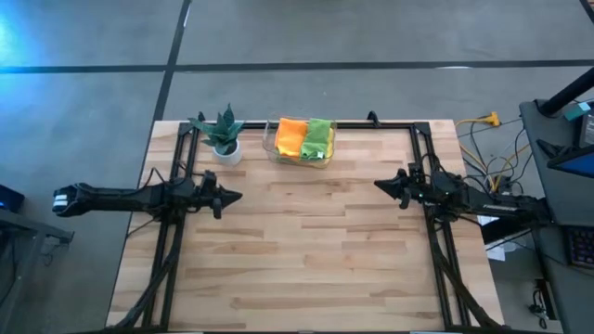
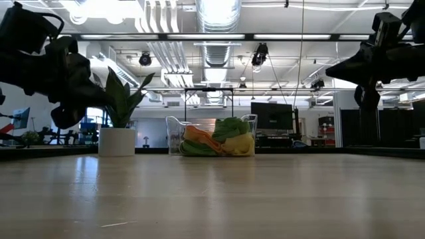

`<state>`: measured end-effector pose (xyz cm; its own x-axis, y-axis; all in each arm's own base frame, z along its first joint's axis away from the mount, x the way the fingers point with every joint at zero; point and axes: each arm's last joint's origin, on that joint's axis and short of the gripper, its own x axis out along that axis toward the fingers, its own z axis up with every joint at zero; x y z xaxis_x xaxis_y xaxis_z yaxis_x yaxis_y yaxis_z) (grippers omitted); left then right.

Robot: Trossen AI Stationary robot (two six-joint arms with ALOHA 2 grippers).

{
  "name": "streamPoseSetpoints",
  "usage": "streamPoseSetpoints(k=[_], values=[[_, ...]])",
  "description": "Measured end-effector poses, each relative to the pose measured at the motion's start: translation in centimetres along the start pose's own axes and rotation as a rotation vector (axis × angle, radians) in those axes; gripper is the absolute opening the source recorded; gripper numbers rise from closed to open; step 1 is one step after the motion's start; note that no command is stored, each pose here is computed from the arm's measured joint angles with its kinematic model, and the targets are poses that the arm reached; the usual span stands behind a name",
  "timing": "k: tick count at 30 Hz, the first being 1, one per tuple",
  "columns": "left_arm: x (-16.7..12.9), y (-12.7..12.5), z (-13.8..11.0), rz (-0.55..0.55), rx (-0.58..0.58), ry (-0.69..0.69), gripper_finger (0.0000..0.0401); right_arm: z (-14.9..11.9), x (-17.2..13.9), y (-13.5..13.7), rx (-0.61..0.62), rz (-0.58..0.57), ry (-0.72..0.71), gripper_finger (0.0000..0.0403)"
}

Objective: Fold microfiber towels
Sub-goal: Return to Home Position

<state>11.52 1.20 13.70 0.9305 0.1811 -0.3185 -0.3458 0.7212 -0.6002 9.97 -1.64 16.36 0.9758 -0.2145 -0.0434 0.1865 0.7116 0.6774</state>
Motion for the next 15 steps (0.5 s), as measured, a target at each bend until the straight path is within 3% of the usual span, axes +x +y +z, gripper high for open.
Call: streamPoseSetpoints(k=[15], values=[[0.46,0.38,-0.51,0.049,0.009,0.056,0.0000,-0.04,0.04,-0.06,-0.005,-0.010,0.003,0.0009]])
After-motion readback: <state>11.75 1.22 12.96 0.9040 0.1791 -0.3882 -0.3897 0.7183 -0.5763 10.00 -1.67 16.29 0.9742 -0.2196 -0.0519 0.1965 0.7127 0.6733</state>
